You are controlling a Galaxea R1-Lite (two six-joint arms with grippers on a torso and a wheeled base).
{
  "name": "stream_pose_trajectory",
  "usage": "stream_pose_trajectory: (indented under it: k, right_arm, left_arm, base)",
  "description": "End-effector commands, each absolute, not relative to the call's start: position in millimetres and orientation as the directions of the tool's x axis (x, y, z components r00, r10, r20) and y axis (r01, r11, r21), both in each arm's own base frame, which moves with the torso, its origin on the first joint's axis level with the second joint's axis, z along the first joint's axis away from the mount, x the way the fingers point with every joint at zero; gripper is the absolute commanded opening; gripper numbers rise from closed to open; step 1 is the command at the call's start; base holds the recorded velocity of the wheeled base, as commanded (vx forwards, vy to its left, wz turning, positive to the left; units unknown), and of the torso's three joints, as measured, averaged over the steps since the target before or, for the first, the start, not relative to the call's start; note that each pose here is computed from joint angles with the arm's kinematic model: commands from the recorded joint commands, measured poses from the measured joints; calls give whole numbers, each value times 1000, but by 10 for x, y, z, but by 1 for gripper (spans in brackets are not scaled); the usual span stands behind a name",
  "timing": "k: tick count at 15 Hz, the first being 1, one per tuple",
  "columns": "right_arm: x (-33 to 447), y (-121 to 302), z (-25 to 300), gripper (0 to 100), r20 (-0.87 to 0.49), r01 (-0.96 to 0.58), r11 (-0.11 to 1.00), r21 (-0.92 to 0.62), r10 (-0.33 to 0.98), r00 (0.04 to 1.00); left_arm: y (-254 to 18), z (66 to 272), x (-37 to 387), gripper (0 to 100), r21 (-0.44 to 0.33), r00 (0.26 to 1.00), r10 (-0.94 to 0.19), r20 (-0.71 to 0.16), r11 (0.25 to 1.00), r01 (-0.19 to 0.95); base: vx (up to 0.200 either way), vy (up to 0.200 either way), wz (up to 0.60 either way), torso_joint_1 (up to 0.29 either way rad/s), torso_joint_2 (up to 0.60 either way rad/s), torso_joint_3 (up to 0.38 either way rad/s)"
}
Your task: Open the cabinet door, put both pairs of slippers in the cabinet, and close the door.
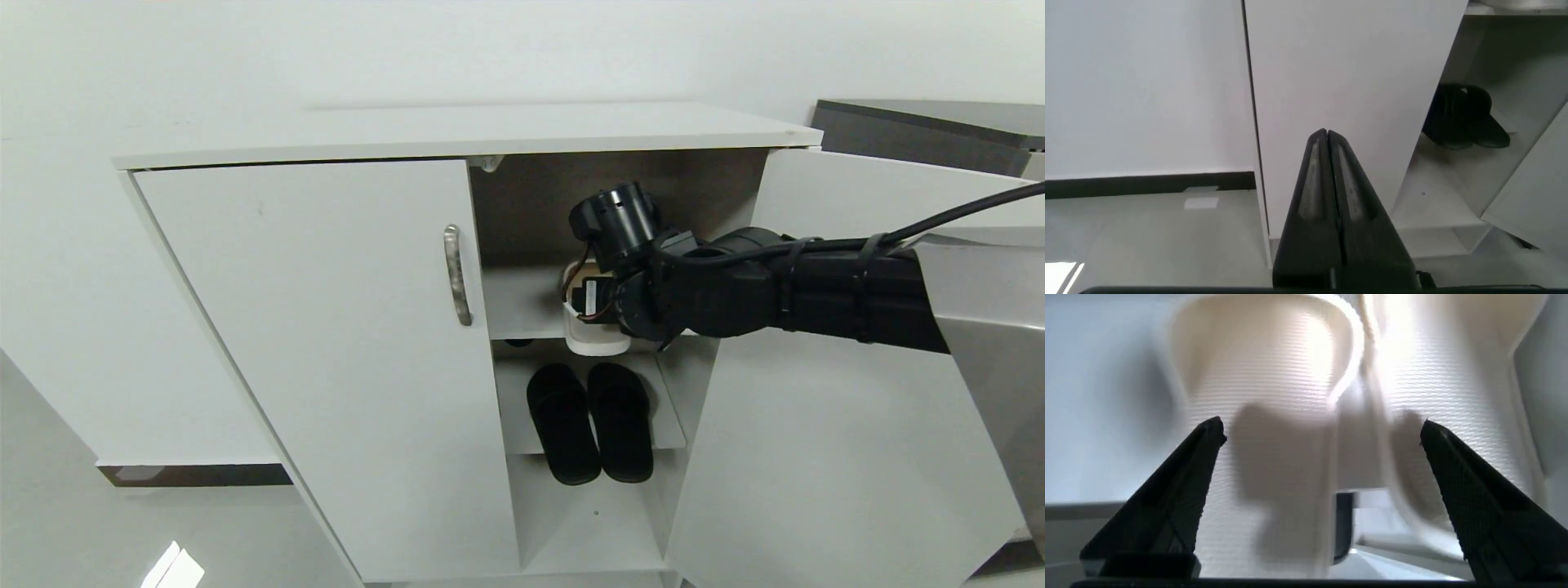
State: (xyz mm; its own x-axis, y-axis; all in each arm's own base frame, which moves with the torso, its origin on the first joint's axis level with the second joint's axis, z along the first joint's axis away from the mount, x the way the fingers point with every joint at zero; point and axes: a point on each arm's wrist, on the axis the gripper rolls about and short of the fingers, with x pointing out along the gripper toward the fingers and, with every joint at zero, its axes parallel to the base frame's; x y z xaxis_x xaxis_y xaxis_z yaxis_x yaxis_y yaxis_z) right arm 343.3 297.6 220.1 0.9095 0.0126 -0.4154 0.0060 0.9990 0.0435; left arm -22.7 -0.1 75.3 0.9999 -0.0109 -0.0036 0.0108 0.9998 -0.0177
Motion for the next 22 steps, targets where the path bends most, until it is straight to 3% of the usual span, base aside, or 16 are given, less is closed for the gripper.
stream_pose_trajectory:
  k: [1, 4, 22]
  right_arm:
    - [3344, 2976, 2343, 100, -390, -6, 998, 69, 32, 920]
    - [3287, 2976, 2403, 100, -385, -11, 998, 67, 36, 922]
    - [3130, 2889, 2473, 100, -437, 2, 1000, -21, -11, 900]
  left_arm:
    - [-1, 752, -226, 0, -18, 1000, -11, -6, 1000, 11]
    - [-1, 754, -226, 0, -18, 1000, -11, -5, 1000, 11]
    - [-1, 752, -226, 0, -17, 1000, -12, -6, 1000, 12]
  base:
    - [0, 0, 0, 0, 0, 0]
    - [0, 0, 0, 0, 0, 0]
    - [-200, 0, 0, 3, 3, 1]
